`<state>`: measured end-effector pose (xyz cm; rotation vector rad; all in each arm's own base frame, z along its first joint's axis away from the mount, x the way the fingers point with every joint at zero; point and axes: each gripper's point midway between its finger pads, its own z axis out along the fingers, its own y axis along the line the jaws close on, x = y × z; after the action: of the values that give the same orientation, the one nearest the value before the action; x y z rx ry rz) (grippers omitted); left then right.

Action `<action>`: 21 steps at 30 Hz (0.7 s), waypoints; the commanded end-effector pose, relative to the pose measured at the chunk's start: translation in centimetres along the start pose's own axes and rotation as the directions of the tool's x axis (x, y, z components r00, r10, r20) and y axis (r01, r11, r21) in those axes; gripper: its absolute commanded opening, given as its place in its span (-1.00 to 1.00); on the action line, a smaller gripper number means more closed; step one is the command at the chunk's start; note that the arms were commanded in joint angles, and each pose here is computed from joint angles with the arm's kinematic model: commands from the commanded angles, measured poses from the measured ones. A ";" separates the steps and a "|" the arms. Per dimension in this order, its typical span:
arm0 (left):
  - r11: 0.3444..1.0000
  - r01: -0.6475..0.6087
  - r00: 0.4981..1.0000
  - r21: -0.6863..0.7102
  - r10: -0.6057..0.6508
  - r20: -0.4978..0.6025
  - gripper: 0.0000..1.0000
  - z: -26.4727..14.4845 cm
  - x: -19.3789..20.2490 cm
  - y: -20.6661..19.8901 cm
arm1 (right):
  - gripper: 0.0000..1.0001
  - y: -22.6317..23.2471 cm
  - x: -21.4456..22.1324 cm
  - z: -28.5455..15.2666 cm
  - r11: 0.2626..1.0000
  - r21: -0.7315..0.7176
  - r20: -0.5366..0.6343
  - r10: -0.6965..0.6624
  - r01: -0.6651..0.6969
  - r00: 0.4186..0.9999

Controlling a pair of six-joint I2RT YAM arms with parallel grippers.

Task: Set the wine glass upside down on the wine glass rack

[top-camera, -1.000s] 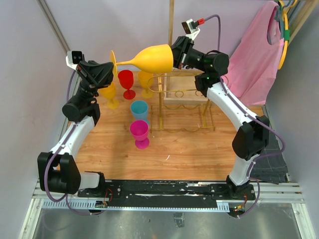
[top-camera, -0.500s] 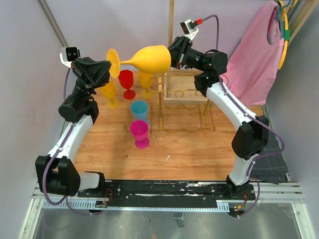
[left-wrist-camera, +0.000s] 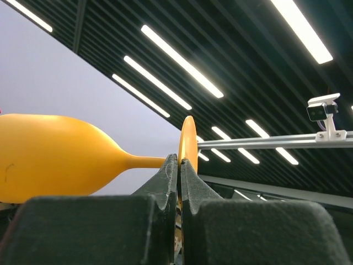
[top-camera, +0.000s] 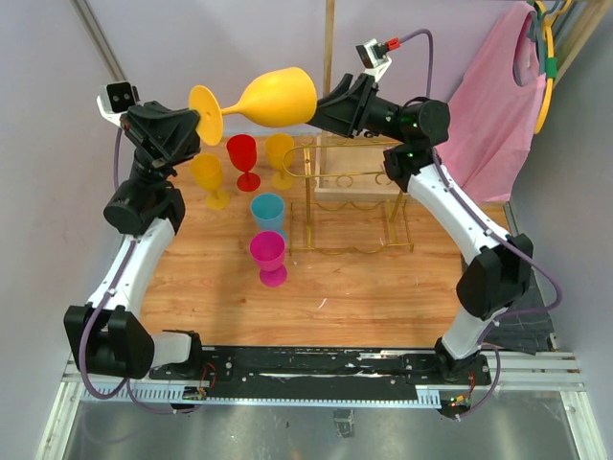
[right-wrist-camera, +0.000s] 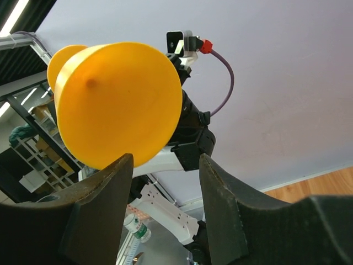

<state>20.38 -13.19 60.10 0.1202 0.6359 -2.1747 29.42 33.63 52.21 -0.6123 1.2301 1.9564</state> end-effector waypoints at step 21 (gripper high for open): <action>0.947 -0.175 0.983 -0.269 0.153 -0.098 -0.99 -0.8 -3.4 4.3 | 0.03 6.2 1.5 -8.8 0.816 0.425 -0.149 -0.363 0.391 0.920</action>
<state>23.51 -11.75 59.39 0.1148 0.7642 -2.0261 23.78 26.07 52.36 -0.6461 1.3658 1.4140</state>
